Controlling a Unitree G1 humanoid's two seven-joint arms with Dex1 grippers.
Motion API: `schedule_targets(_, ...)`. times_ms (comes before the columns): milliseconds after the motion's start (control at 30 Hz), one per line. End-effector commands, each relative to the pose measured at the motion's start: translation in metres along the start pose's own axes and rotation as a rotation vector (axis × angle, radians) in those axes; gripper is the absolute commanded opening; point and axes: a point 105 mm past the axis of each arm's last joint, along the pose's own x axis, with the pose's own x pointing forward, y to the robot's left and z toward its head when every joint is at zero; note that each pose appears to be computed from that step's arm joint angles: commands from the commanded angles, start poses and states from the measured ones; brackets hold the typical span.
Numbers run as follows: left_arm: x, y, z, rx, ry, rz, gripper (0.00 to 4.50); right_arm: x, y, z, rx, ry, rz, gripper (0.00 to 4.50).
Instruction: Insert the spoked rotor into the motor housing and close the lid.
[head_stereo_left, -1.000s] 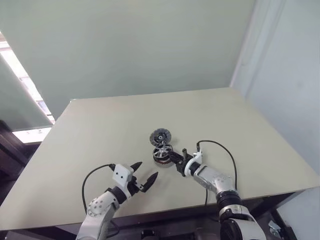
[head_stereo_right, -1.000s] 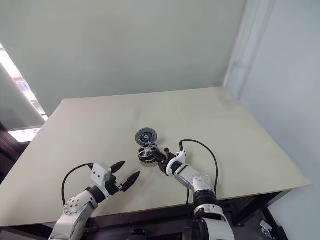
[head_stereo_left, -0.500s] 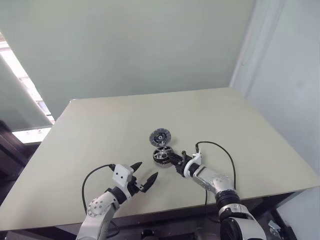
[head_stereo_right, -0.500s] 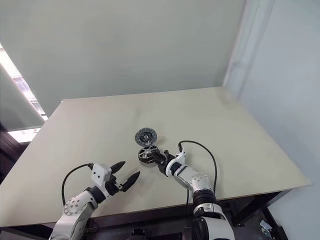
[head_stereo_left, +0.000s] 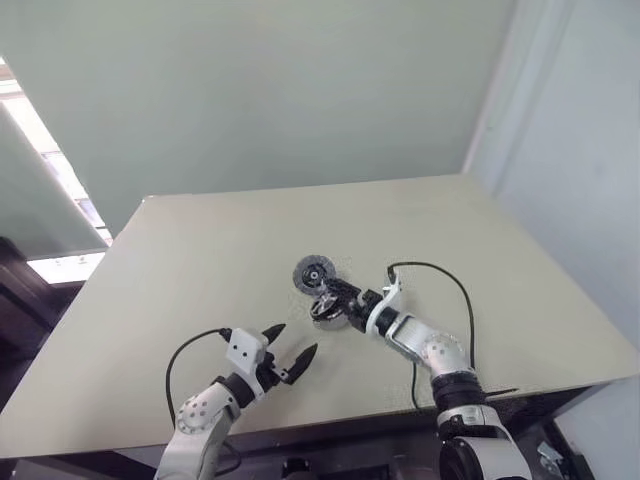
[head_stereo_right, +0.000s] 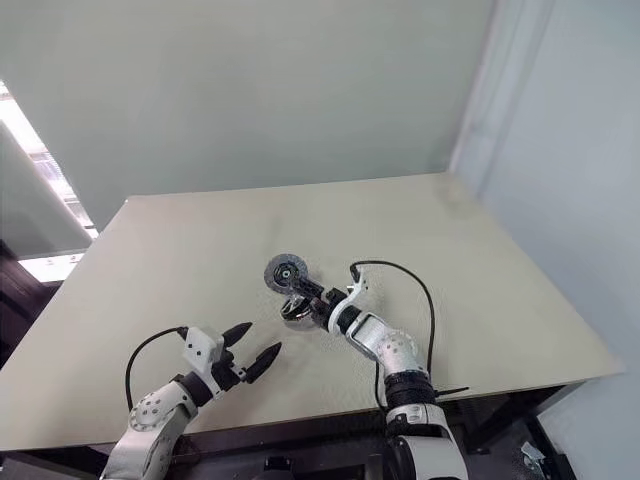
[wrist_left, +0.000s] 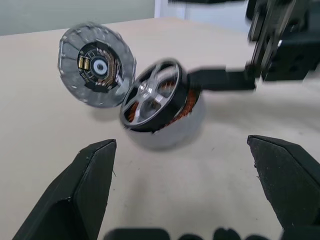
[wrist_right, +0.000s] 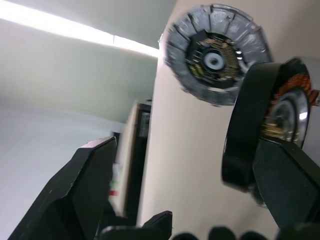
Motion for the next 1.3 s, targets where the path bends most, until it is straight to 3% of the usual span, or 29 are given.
schedule_targets(33, 0.003, -0.001, 0.015, 0.029, -0.057, -0.011, 4.5, -0.007, 0.019, 0.019, -0.185, -0.068, 0.002, 4.47)
schedule_targets(200, 0.005, -0.002, 0.015, 0.027, -0.059, -0.018, 4.5, -0.016, 0.01, 0.023, -0.168, -0.079, -0.065, 4.47)
schedule_targets(400, 0.008, -0.003, 0.017, 0.03, -0.064, -0.024, 4.5, -0.015, 0.004, 0.012, 0.184, -0.031, -0.044, 4.47)
schedule_targets(533, 0.007, -0.002, 0.017, 0.031, -0.064, -0.022, 4.5, -0.012, 0.016, 0.004, 0.555, 0.031, 0.122, 4.47)
schedule_targets(667, 0.007, -0.001, 0.017, 0.032, -0.067, -0.017, 4.5, -0.018, 0.008, -0.01, 0.626, 0.136, 0.102, 4.47)
schedule_targets(900, 0.007, -0.001, 0.018, 0.033, -0.068, -0.016, 4.5, -0.031, 0.006, -0.026, 0.5, 0.285, 0.068, 4.47)
schedule_targets(1033, 0.008, -0.002, 0.018, 0.033, -0.069, -0.02, 4.5, -0.036, 0.008, -0.023, 0.39, 0.295, 0.063, 4.47)
schedule_targets(1200, 0.009, -0.003, 0.018, 0.031, -0.07, -0.025, 4.5, -0.038, 0.02, -0.008, 0.018, 0.211, 0.089, 4.47)
schedule_targets(1300, 0.01, -0.003, 0.017, 0.03, -0.068, -0.028, 4.5, -0.037, 0.022, -0.012, -0.272, 0.22, 0.092, 4.47)
